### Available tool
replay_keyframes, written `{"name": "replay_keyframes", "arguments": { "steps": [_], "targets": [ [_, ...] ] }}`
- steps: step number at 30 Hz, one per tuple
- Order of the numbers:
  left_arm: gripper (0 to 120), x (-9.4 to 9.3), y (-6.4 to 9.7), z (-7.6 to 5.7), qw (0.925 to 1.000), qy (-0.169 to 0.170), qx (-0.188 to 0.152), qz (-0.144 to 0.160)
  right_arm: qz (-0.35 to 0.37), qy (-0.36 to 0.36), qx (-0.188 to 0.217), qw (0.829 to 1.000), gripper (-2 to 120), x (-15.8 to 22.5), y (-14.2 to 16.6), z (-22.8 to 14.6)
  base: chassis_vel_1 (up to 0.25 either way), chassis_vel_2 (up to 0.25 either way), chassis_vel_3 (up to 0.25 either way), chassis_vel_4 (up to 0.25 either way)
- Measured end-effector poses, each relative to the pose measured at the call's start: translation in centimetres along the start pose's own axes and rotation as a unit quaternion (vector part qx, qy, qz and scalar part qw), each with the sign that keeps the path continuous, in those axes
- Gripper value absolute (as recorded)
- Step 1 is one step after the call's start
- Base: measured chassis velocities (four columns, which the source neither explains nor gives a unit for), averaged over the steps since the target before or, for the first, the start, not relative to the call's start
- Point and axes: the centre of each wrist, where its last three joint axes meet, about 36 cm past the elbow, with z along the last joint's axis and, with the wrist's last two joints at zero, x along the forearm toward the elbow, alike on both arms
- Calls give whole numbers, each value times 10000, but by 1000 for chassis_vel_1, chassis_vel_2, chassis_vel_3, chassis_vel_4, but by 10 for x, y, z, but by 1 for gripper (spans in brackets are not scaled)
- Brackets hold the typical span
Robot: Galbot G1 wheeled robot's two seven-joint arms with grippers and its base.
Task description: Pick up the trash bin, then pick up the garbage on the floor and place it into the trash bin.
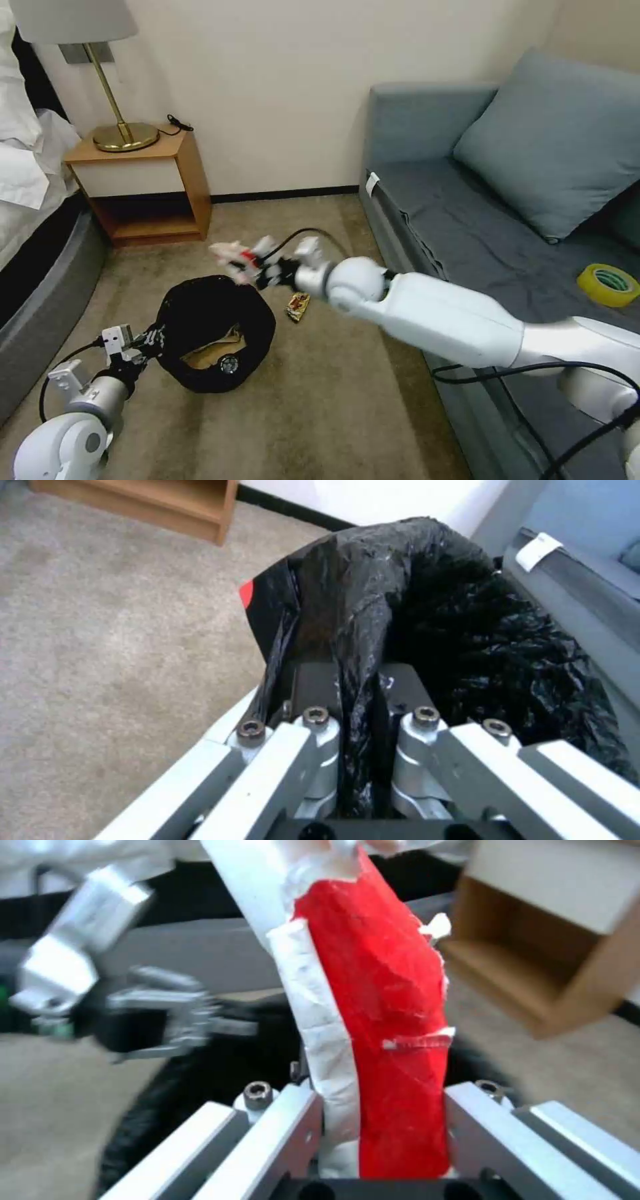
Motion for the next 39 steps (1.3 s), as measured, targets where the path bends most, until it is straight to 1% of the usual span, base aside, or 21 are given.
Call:
{"name": "replay_keyframes", "arguments": {
  "steps": [1, 4, 7, 10, 12, 13, 17, 18, 22, 23, 27, 28, 30, 33, 34, 36, 37, 38, 39],
  "targets": [
    [5, 0, 0, 0, 10000, 0, 0, 0, 0, 0, 0, 10000, 3, 0, 0, 0, 0, 0, 0, 0],
    [5, 2, -4, 0, 10000, 7, 77, 48, -189, 226, 160, 9994, 3, -17, 17, 16, 0, 0, 0, 0],
    [5, 5, -7, -1, 9999, 9, 135, 89, -189, 312, 229, 9991, 3, -23, 21, 23, 0, 0, 0, 0],
    [5, 7, -10, -2, 9997, 5, 195, 118, -118, 415, 286, 9987, 6, -24, 21, 29, 0, 0, 0, 0],
    [5, 9, -12, -3, 9996, -11, 269, 113, -63, 526, 320, 9981, 16, -21, 19, 35, 0, 0, 0, 0],
    [5, 9, -12, -3, 9996, -11, 269, 113, -63, 526, 320, 9981, 16, -21, 19, 35, 0, 0, 0, 0],
    [5, 14, -15, -7, 9991, -26, 407, 111, 134, 727, 340, 9967, 34, -8, 9, 44, 0, 0, 0, 0],
    [5, 14, -15, -7, 9991, -26, 407, 111, 134, 727, 340, 9967, 34, -8, 9, 44, 0, 0, 0, 0],
    [5, 19, -18, -9, 9988, -25, 487, 90, 291, 867, 379, 9951, 52, 12, -1, 48, 0, 0, 0, 0],
    [5, 19, -18, -9, 9988, -25, 487, 90, 291, 867, 379, 9951, 52, 12, -1, 48, 0, 0, 0, 0],
    [5, 21, -22, -9, 9981, 13, 602, 97, 379, 893, 365, 9946, 70, 27, -5, 53, 0, 0, 0, 0],
    [5, 21, -22, -9, 9981, 13, 602, 97, 379, 893, 365, 9946, 70, 27, -5, 53, 0, 0, 0, 0],
    [5, 21, -23, -8, 9978, 29, 655, 89, 410, 863, 424, 9945, 77, 33, -5, 53, 0, 0, 0, 0],
    [5, 21, -24, -6, 9975, 22, 700, 52, 645, 724, 490, 9941, 92, 47, -7, 48, 0, 0, 0, 0],
    [5, 21, -24, -6, 9975, 22, 700, 52, 645, 724, 490, 9941, 92, 47, -7, 48, 0, 0, 0, 0],
    [5, 23, -21, -7, 9977, -14, 674, -29, 1057, 464, 470, 9922, 98, 62, -11, 43, 0, 0, 0, 0],
    [5, 24, -18, -8, 9978, -44, 656, -88, 1293, 295, 432, 9902, 99, 69, -11, 43, 0, 0, 0, 0],
    [5, 24, -18, -8, 9978, -44, 656, -88, 1293, 295, 432, 9902, 99, 69, -11, 43, 0, 0, 0, 0],
    [5, 25, -16, -10, 9978, -103, 628, -174, 1576, 88, 402, 9866, 99, 76, -9, 44, 0, 0, 0, 0]
  ]
}}
